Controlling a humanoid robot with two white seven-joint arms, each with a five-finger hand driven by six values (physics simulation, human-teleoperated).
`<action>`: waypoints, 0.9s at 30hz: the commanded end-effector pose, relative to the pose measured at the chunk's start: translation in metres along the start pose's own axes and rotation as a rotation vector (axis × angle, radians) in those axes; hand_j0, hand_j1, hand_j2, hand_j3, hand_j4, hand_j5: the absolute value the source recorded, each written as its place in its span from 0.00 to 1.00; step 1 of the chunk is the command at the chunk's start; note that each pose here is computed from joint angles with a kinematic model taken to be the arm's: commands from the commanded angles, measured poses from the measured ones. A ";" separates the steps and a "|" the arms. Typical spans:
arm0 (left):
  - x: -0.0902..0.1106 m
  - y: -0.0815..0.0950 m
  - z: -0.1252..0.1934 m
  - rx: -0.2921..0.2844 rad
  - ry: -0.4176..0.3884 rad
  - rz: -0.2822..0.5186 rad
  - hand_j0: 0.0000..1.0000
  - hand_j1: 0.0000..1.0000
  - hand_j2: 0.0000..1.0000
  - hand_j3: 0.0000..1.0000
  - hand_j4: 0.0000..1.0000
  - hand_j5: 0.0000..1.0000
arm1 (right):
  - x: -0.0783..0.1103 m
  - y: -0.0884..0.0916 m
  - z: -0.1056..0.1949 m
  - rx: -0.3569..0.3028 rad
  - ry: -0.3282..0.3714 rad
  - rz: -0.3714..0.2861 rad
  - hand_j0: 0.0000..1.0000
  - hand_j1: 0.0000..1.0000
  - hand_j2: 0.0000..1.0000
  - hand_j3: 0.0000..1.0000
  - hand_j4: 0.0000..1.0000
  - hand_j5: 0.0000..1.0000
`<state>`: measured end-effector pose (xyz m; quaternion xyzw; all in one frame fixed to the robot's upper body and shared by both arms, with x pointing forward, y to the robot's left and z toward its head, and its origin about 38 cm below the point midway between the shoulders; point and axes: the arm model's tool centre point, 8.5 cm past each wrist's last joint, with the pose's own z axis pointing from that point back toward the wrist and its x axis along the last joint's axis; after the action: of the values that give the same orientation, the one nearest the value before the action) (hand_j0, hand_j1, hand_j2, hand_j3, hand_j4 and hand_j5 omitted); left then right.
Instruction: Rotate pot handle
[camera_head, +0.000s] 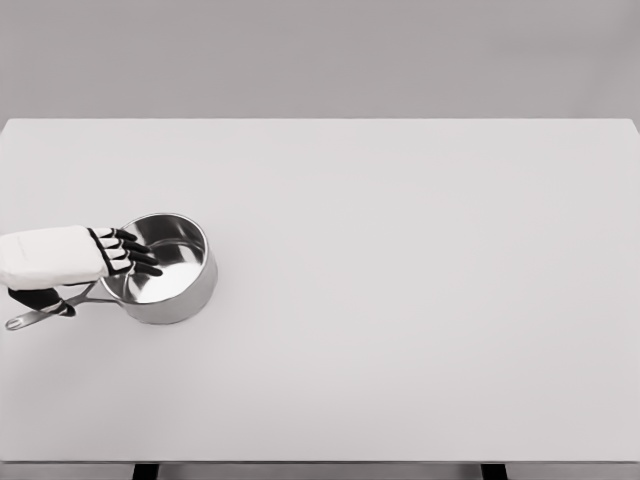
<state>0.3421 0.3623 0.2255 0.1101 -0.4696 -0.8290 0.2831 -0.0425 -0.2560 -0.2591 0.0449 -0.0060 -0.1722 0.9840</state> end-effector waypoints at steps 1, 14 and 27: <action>-0.004 0.002 0.003 0.007 0.015 0.005 1.00 1.00 1.00 1.00 1.00 1.00 | 0.000 0.000 0.000 0.000 0.000 0.000 1.00 1.00 1.00 1.00 1.00 1.00; -0.009 0.001 0.005 0.008 0.030 0.011 1.00 1.00 1.00 1.00 1.00 1.00 | 0.000 0.000 0.000 0.000 0.000 0.000 1.00 1.00 1.00 1.00 1.00 1.00; -0.012 0.002 0.008 0.012 0.041 0.011 1.00 1.00 1.00 1.00 1.00 1.00 | 0.000 0.000 0.000 0.000 0.000 0.000 1.00 1.00 1.00 1.00 1.00 1.00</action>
<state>0.3485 0.3723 0.2298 0.1253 -0.4684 -0.8240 0.2932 -0.0425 -0.2560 -0.2591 0.0449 -0.0060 -0.1722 0.9840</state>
